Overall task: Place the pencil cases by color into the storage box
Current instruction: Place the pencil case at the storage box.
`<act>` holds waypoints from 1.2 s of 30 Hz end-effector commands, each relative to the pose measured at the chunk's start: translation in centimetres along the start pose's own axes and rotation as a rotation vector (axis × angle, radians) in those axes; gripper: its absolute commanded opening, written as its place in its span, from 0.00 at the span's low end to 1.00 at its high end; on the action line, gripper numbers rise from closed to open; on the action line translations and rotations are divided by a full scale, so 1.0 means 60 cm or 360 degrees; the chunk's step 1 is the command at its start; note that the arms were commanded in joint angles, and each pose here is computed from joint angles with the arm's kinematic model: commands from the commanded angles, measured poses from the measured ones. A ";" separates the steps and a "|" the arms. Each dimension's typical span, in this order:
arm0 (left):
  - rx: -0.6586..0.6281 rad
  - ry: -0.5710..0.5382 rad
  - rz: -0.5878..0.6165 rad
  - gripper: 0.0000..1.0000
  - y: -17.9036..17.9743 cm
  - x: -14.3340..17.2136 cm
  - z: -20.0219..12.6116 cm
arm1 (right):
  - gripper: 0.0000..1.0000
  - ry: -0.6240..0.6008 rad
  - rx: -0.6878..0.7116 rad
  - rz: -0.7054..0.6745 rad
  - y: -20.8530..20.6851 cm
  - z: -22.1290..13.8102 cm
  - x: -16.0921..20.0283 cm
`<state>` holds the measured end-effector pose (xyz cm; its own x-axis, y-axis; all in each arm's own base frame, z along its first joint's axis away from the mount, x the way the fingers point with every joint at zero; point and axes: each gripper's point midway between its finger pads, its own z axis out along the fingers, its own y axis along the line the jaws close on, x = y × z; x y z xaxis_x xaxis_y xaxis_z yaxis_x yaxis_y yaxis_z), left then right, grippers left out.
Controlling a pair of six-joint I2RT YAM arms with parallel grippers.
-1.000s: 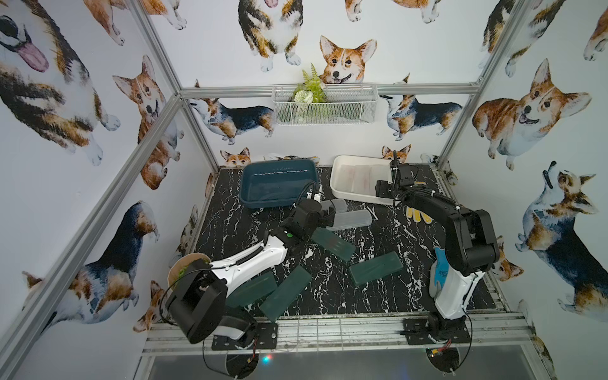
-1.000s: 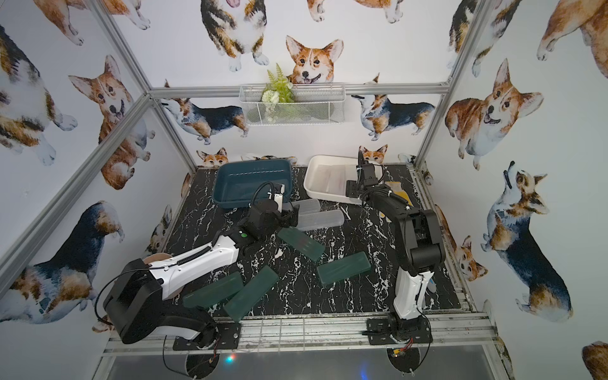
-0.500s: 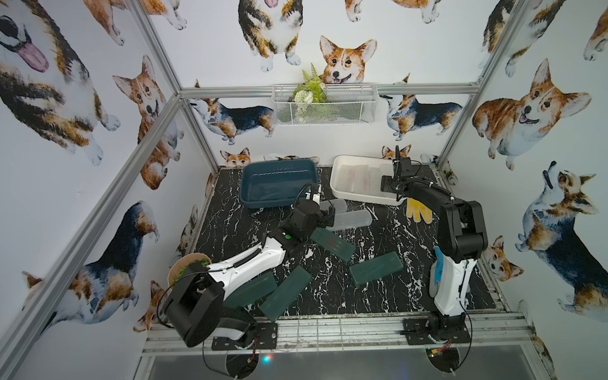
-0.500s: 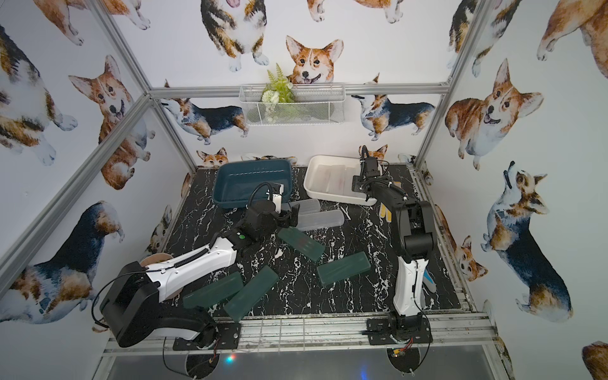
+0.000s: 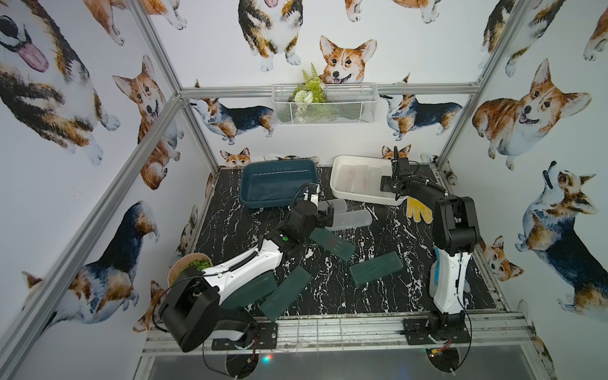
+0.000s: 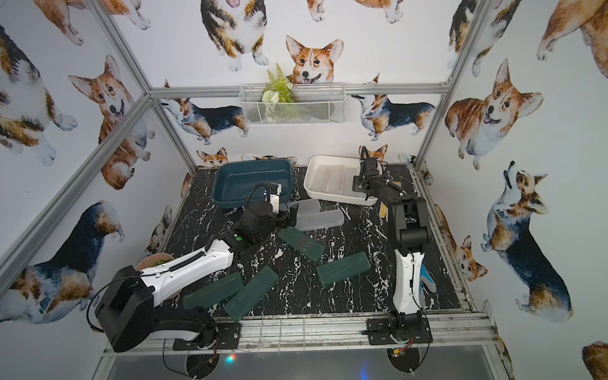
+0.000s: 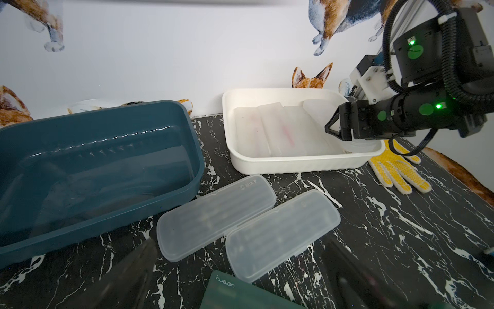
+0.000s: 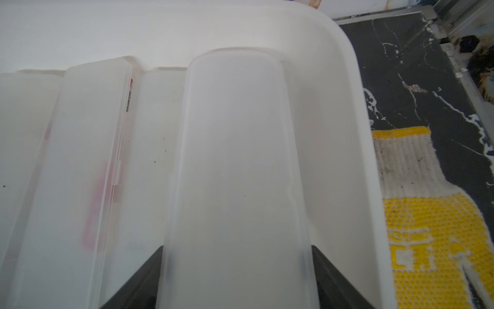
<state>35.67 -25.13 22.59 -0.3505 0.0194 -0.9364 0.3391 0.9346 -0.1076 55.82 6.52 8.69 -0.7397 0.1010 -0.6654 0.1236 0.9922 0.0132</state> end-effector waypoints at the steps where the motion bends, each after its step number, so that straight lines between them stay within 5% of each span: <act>1: -0.0011 -0.0037 -0.0015 1.00 0.002 -0.011 -0.002 | 0.62 -0.0036 0.0030 -0.0009 -0.006 0.002 -0.012; 15: -0.0015 -0.0030 -0.0047 1.00 0.006 -0.011 -0.013 | 0.62 0.0095 0.0035 0.0042 -0.030 0.017 0.005; 29: -0.0058 0.0030 -0.0104 1.00 0.025 0.023 -0.031 | 0.95 0.0193 0.0045 0.0031 -0.043 0.018 0.015; 36: -0.0126 0.0105 -0.0106 1.00 0.041 0.045 -0.038 | 1.00 0.0099 0.0042 0.0071 -0.046 -0.032 -0.024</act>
<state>33.77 -22.73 21.21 -0.4053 -0.0208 -0.9140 0.2787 0.9494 -0.1452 55.74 4.22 8.85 -0.7893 0.1328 -0.5995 0.1534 0.9880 0.0169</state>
